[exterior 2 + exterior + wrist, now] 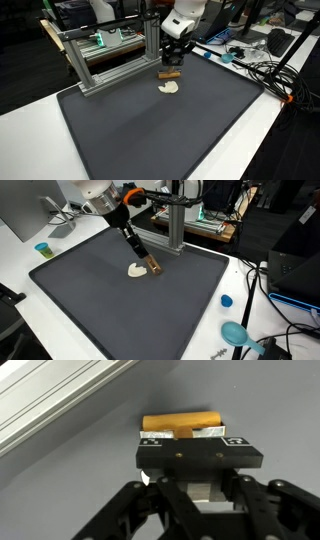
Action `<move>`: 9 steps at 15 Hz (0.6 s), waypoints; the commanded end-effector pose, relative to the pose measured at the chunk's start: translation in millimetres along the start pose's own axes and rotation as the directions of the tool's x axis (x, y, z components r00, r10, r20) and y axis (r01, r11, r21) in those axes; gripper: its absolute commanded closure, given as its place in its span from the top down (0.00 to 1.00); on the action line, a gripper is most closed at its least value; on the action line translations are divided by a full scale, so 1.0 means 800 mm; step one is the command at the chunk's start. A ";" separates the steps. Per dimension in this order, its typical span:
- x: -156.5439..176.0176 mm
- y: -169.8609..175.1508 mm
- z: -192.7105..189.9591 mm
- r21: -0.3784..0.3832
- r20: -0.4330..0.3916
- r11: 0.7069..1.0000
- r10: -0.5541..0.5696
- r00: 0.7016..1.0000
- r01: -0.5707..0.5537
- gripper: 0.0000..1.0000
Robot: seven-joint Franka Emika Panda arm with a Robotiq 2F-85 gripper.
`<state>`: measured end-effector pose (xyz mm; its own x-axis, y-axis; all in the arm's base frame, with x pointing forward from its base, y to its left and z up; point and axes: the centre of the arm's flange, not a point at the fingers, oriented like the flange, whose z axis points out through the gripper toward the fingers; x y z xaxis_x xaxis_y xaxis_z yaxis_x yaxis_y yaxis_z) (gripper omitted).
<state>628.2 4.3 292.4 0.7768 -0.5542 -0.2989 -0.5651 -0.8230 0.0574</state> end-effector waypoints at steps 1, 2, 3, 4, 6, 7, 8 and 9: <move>-0.012 0.020 0.007 -0.007 0.007 0.999 -0.032 0.999 0.032 0.21; -0.021 0.027 -0.003 0.003 -0.029 0.999 -0.035 0.999 0.035 0.21; -0.028 0.034 -0.012 0.012 -0.073 1.000 -0.024 0.997 0.025 0.21; -0.031 0.040 -0.019 0.030 -0.106 0.999 -0.019 0.994 0.023 0.21; -0.029 0.049 -0.033 0.058 -0.168 0.998 0.000 0.986 0.010 0.21; -0.028 0.051 -0.037 0.070 -0.189 0.997 0.002 0.982 0.011 0.21; -0.027 0.052 -0.040 0.076 -0.205 0.997 0.008 0.979 0.007 0.21; -0.025 0.052 -0.041 0.079 -0.217 0.997 0.018 0.976 -0.001 0.21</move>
<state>614.5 -20.5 320.1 0.8049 -0.5763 -0.1415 -0.5830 -0.8124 -0.0073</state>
